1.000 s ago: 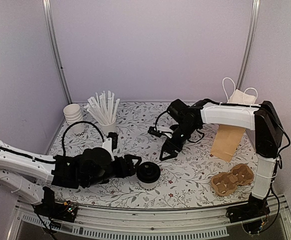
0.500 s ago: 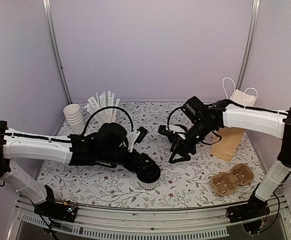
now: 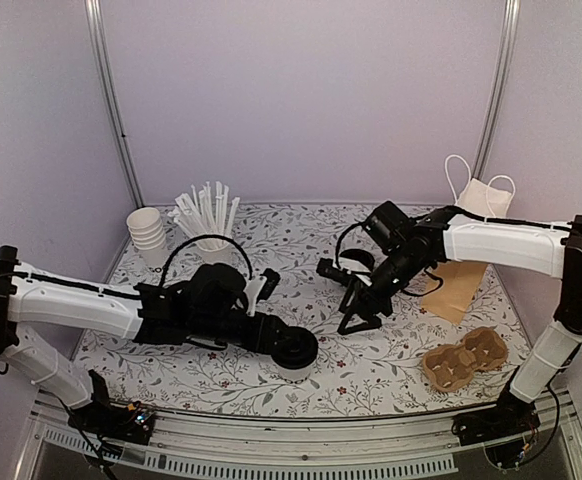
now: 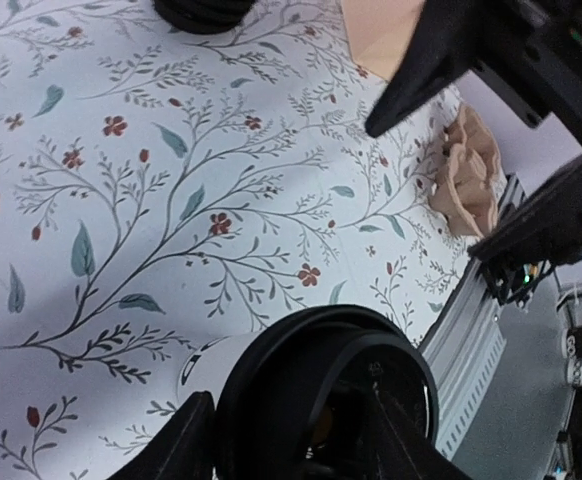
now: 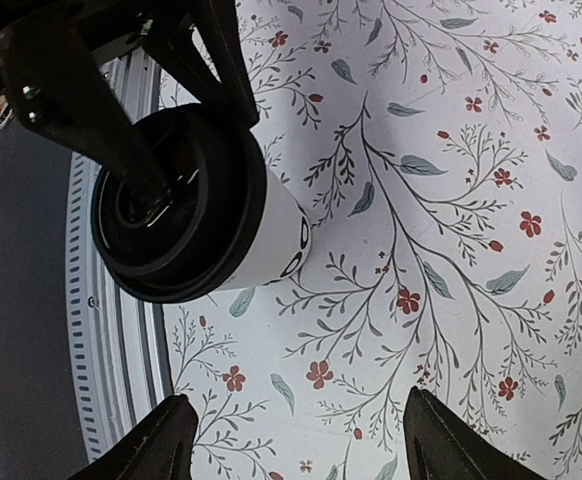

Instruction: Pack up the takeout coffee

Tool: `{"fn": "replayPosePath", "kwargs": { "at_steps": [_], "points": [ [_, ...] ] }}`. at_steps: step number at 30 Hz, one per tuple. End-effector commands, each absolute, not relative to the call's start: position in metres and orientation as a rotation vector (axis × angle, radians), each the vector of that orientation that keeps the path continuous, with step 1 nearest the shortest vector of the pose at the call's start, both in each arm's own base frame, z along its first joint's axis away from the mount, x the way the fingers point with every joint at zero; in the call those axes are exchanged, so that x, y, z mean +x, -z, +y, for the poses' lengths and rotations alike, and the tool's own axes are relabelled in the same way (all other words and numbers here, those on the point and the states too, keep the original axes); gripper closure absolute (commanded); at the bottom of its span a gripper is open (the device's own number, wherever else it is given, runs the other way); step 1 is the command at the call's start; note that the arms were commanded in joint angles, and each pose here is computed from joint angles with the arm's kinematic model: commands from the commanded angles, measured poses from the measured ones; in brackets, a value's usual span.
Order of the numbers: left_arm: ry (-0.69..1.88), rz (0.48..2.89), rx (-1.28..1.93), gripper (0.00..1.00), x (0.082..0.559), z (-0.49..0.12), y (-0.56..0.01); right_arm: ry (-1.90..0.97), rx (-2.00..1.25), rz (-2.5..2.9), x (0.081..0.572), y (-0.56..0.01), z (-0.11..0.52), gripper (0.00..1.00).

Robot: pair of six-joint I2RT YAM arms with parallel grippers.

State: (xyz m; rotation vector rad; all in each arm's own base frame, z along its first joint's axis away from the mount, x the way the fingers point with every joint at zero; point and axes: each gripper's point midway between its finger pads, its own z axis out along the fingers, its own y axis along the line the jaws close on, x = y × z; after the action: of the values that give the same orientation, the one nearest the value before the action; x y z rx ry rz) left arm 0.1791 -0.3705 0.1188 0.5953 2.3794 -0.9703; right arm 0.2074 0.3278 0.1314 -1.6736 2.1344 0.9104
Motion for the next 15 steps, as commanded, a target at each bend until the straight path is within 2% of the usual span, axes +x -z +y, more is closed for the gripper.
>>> {"fn": "replayPosePath", "kwargs": {
  "at_steps": [1, 5, 10, 15],
  "points": [
    [0.947, 2.424, 0.17, 0.52, 0.187, -0.335, -0.1, -1.098, -1.66, 2.119, 0.197, -0.136, 0.343, 0.26],
    [1.005, 2.357, -0.065, 0.55, 0.184, -0.322, -0.098, -1.293, -1.646, 2.191, 0.185, -0.125, 0.355, 0.26],
    [0.994, 2.346, -0.051, 0.55, 0.181, -0.33, -0.101, -1.503, -1.619, 2.228, 0.176, -0.123, 0.366, 0.26],
    [0.984, 2.362, -0.03, 0.55, 0.178, -0.337, -0.096, -1.592, -1.59, 2.241, 0.177, -0.127, 0.374, 0.26]
  ]
}}
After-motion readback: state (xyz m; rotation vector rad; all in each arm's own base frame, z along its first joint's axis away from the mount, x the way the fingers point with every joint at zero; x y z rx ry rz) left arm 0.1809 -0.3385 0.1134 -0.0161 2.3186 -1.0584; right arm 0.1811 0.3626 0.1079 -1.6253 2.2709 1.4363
